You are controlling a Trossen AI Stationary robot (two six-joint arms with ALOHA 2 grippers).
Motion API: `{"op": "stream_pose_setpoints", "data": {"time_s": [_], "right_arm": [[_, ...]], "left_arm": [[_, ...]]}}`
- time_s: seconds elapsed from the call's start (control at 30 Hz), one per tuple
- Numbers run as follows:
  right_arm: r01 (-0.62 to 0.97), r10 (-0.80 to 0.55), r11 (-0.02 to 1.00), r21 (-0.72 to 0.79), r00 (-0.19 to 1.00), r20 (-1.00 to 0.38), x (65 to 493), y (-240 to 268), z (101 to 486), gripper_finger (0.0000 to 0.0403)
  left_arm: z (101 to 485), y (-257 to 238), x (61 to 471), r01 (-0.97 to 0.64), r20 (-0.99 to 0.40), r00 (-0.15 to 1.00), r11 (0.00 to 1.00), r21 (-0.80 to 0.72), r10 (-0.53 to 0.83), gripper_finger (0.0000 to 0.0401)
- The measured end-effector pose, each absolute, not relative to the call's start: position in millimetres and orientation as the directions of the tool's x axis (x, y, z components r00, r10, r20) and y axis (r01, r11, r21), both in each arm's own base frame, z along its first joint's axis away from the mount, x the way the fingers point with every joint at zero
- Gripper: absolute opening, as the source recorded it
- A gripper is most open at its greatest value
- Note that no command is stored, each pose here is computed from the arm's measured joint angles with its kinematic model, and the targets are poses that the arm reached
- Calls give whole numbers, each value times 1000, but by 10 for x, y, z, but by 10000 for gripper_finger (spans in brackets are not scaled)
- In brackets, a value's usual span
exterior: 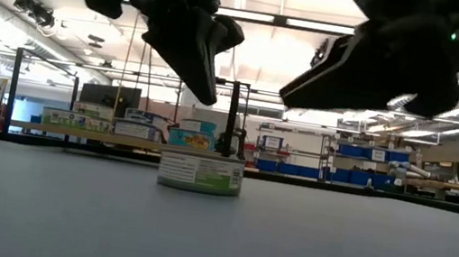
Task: Stack canned seafood by type on shelf
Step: Stack the green tuna can on top of the green tuna can on the shelf
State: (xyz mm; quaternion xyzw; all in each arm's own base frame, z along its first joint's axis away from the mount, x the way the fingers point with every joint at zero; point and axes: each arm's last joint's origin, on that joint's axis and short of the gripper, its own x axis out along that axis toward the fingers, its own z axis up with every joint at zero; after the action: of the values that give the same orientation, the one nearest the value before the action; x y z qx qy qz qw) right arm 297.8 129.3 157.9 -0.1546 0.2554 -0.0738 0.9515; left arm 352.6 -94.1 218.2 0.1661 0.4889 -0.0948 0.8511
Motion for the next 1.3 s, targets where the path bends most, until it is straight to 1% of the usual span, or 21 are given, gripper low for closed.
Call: {"op": "stream_pose_setpoints", "data": {"time_s": [0.13, 0.23, 0.33, 0.43, 0.5, 0.57, 0.67, 0.73, 0.8, 0.87, 0.93, 1.0, 1.03, 1.13, 1.3], "right_arm": [[106, -321, 889, -446, 837, -443, 3137, 1501, 1453, 261], [85, -359, 848, -523, 819, -448, 3252, 1604, 1356, 279], [46, -377, 821, -568, 793, -480, 3355, 1650, 1279, 282], [16, -392, 813, -582, 754, -527, 3438, 1654, 1236, 265], [9, -406, 814, -580, 724, -559, 3451, 1643, 1244, 241], [15, -385, 843, -538, 715, -584, 3481, 1630, 1286, 207], [8, -348, 874, -486, 707, -616, 3487, 1584, 1331, 140], [-22, -308, 892, -451, 701, -643, 3511, 1549, 1326, 92], [-55, -276, 902, -428, 689, -670, 3530, 1507, 1302, 51], [-70, -255, 910, -408, 682, -686, 3547, 1473, 1289, 20], [-68, -248, 917, -394, 676, -694, 3565, 1431, 1282, 8], [-58, -235, 928, -367, 675, -700, 3588, 1389, 1283, 11], [-55, -230, 933, -357, 673, -704, 3599, 1365, 1282, 17], [-56, -215, 939, -338, 672, -708, 3619, 1331, 1284, 39], [-58, -227, 932, -359, 678, -699, 3614, 1348, 1288, 82]], "left_arm": [[2182, -908, 3535, 320, -865, 501, 931, 177, -8, 0], [2171, -874, 3523, 312, -876, 482, 933, 181, 9, 0], [2105, -808, 3504, 296, -883, 468, 937, 186, 28, 0], [1977, -688, 3469, 264, -893, 445, 943, 200, 64, 0], [1902, -617, 3466, 229, -885, 461, 953, 196, 71, 0], [1848, -554, 3435, 208, -872, 484, 959, 191, 69, 0], [1853, -463, 3384, 171, -827, 559, 968, 181, 56, 0], [1838, -394, 3310, 147, -810, 583, 973, 176, 59, 0], [1824, -345, 3243, 133, -784, 620, 980, 147, 33, 0], [1792, -309, 3182, 121, -770, 638, 984, 128, 22, 0], [1729, -282, 3128, 115, -777, 629, 986, 125, 25, 0], [1639, -275, 3078, 112, -801, 598, 987, 116, 27, 0], [1607, -276, 3074, 107, -799, 601, 988, 112, 26, 0], [1553, -293, 3046, 108, -789, 614, 988, 112, 23, 0], [1546, -305, 3043, 105, -781, 622, 983, 150, 53, 0]]}}
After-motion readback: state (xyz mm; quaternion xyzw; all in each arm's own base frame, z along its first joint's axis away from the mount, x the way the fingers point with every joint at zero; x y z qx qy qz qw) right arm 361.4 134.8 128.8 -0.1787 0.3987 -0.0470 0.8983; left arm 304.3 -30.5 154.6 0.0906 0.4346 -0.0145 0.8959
